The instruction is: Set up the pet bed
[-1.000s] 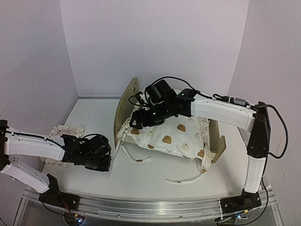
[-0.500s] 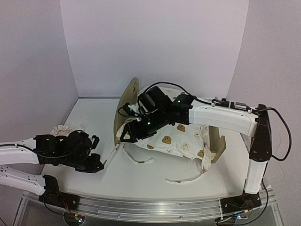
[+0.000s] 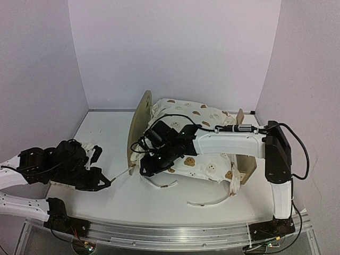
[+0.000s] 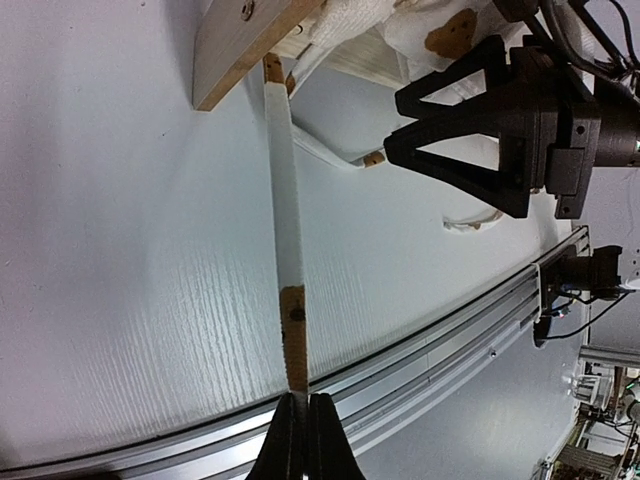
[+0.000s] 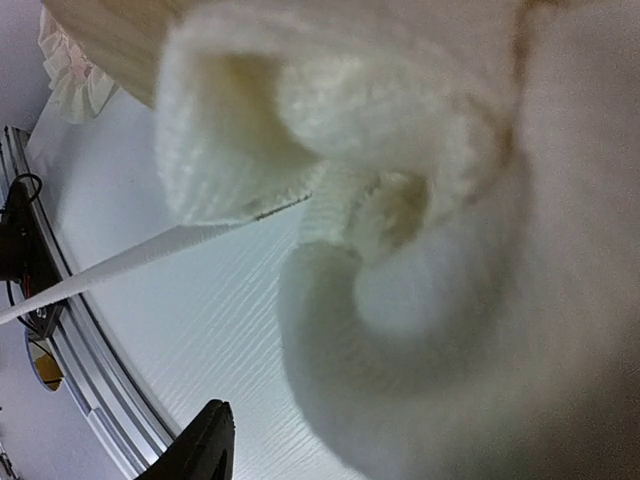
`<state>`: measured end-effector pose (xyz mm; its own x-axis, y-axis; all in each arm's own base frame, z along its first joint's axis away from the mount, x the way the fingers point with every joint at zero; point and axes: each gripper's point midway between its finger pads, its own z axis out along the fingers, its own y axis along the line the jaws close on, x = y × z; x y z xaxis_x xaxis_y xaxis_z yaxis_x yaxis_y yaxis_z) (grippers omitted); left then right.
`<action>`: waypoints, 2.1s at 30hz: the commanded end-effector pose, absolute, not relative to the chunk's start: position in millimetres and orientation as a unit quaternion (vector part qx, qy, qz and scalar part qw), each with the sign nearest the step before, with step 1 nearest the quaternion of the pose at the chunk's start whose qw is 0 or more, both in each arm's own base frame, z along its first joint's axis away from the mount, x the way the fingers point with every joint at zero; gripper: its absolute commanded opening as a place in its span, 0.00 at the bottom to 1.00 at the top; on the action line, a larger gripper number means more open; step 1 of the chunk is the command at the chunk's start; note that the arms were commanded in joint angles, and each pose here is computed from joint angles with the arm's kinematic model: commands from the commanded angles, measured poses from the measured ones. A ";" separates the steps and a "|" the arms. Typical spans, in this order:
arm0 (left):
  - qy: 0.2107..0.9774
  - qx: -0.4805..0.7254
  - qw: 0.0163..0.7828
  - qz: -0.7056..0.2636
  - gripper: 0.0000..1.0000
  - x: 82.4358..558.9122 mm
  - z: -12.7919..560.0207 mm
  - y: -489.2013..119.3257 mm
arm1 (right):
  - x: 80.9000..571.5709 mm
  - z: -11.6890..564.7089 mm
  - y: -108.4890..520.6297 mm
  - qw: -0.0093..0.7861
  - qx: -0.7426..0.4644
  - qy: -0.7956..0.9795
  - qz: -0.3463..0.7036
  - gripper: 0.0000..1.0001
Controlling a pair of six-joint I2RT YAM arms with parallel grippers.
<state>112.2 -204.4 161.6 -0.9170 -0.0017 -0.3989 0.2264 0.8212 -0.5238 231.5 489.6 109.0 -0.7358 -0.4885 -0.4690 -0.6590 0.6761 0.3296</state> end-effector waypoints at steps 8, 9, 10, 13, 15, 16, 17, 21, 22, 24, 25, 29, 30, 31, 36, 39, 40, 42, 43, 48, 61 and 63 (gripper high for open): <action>0.939 0.085 0.157 -0.293 0.00 105.0 114.6 -221.4 | 225.4 46.2 467.0 0.217 -0.386 0.885 0.146 0.59; 0.940 0.086 0.159 -0.290 0.00 106.4 113.6 -221.6 | 227.2 40.5 465.2 0.221 -0.386 0.885 0.138 0.60; 0.940 0.088 0.162 -0.289 0.00 107.3 113.6 -222.1 | 229.1 36.2 464.3 0.226 -0.387 0.884 0.131 0.60; 0.938 0.092 0.167 -0.290 0.00 109.2 114.8 -224.2 | 233.5 26.1 464.2 0.241 -0.390 0.881 0.116 0.59; 0.937 0.094 0.170 -0.292 0.00 109.6 116.4 -224.8 | 237.0 20.0 463.1 0.250 -0.391 0.880 0.106 0.58; 0.936 0.095 0.170 -0.293 0.00 109.7 117.0 -225.0 | 238.4 16.5 462.4 0.253 -0.392 0.879 0.101 0.57; 0.935 0.095 0.171 -0.294 0.00 109.7 117.9 -225.2 | 240.0 12.9 462.0 0.255 -0.393 0.878 0.096 0.56; 0.932 0.095 0.176 -0.304 0.00 109.5 123.3 -225.6 | 243.5 -3.2 460.9 0.255 -0.397 0.878 0.080 0.53; 0.931 0.096 0.177 -0.306 0.00 109.4 124.4 -225.6 | 243.3 -7.3 460.6 0.252 -0.398 0.878 0.077 0.52; 0.929 0.096 0.179 -0.309 0.00 109.3 126.6 -225.5 | 243.2 -14.1 460.4 0.248 -0.400 0.879 0.074 0.43; 0.928 0.096 0.180 -0.312 0.00 109.1 127.9 -225.5 | 242.6 -18.3 459.9 0.245 -0.400 0.880 0.072 0.39; 0.925 0.096 0.183 -0.318 0.00 108.9 131.9 -225.8 | 238.6 -29.7 461.5 0.231 -0.398 0.884 0.076 0.21; 0.925 0.096 0.184 -0.320 0.00 108.9 133.2 -225.9 | 236.9 -31.7 463.2 0.227 -0.397 0.886 0.081 0.15; 0.924 0.097 0.185 -0.321 0.00 108.9 134.6 -226.3 | 233.6 -32.9 467.6 0.220 -0.397 0.887 0.092 0.10; 0.921 0.098 0.190 -0.326 0.00 110.2 140.4 -228.3 | 207.9 -20.1 509.6 0.208 -0.400 0.877 0.167 0.00; 0.917 0.098 0.197 -0.332 0.00 112.5 148.2 -230.6 | 194.7 0.7 545.9 0.217 -0.399 0.863 0.222 0.00; 0.916 0.099 0.200 -0.334 0.00 113.2 150.7 -231.3 | 192.6 6.7 556.6 0.221 -0.394 0.859 0.240 0.00; 0.912 0.100 0.207 -0.339 0.00 114.6 157.5 -232.5 | 195.3 18.5 577.4 0.230 -0.372 0.855 0.279 0.00; 0.911 0.100 0.210 -0.341 0.00 115.4 160.4 -232.5 | 198.0 24.2 586.9 0.239 -0.361 0.851 0.296 0.00; 0.904 0.099 0.225 -0.349 0.00 116.7 176.7 -230.5 | 214.1 48.4 632.1 0.284 -0.319 0.825 0.370 0.00; 0.889 0.072 0.276 -0.357 0.00 128.3 210.0 -218.1 | 231.3 186.7 659.7 0.429 -0.216 0.670 0.566 0.00; 0.888 0.068 0.279 -0.358 0.00 128.8 211.7 -216.5 | 226.8 189.7 651.4 0.429 -0.216 0.664 0.573 0.00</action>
